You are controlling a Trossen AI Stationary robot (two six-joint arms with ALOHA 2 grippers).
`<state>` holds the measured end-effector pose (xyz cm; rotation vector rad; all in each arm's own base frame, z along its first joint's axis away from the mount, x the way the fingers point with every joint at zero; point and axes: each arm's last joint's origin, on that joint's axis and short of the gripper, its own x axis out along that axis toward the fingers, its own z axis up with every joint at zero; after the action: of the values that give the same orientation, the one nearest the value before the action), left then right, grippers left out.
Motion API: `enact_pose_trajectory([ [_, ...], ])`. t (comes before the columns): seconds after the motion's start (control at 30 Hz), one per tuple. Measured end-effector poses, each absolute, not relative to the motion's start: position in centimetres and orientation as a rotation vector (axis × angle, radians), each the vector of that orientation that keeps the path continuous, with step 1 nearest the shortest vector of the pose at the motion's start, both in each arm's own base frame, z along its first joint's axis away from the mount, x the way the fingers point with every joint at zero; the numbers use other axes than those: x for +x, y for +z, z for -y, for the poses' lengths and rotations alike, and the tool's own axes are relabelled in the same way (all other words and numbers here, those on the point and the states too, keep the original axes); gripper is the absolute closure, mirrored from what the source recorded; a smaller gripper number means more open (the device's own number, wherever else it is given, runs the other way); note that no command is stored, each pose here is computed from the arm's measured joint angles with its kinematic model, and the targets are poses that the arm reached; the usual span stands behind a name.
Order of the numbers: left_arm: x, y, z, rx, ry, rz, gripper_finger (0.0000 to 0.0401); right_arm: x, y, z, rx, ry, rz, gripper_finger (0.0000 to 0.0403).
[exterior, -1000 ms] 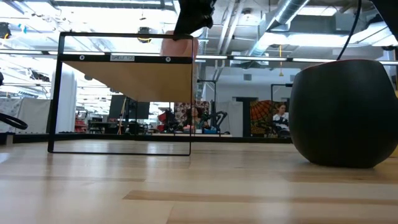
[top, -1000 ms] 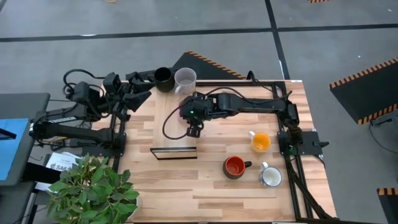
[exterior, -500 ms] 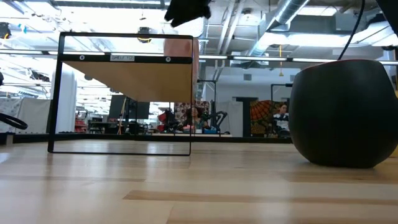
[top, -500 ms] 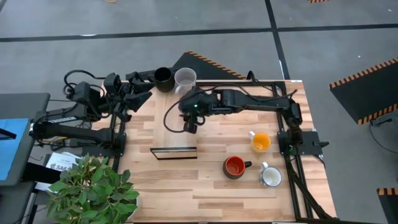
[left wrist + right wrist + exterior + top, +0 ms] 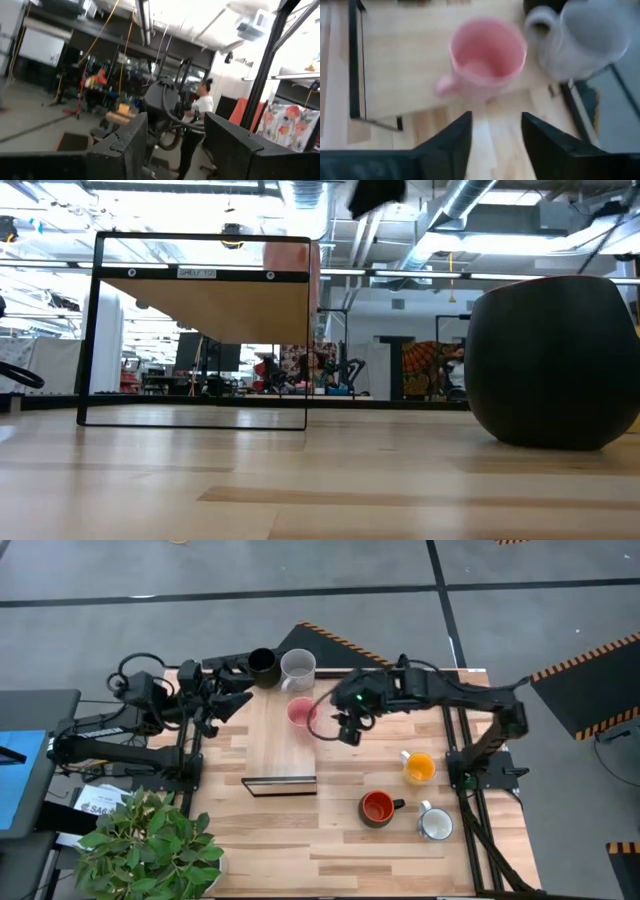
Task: Place coffee mugs
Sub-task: Put the pink mug on the shelf
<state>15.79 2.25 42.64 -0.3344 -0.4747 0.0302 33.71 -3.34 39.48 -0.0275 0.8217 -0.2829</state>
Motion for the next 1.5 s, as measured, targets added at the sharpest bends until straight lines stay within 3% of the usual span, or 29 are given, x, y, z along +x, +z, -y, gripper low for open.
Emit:
enact_pose_trajectory([
  [0.23, 16.0, 42.2, -2.3, -0.365, 0.053, 0.430, 0.0221, 32.4, 32.0, 2.6, 0.176, -0.340, -0.695, 0.0376],
  [0.27, 16.0, 42.2, -2.4, -0.366, 0.061, 0.432, 0.0221, 32.6, 31.2, 2.5, 0.199, -0.342, -0.665, 0.0384],
  [0.5, 16.0, 42.2, -2.5, -0.368, 0.101, 0.440, 0.0221, 35.4, 27.9, 2.7, 0.304, -0.374, -0.589, 0.0385],
  [1.13, 16.1, 41.9, -2.5, -0.371, 0.107, 0.412, 0.0221, 37.2, 28.4, 4.3, 0.347, -0.403, -0.378, 0.0386],
  [1.5, 16.1, 41.9, -2.5, -0.375, 0.128, 0.408, 0.0221, 41.1, 26.0, 4.0, 0.352, -0.370, -0.372, 0.0386],
])
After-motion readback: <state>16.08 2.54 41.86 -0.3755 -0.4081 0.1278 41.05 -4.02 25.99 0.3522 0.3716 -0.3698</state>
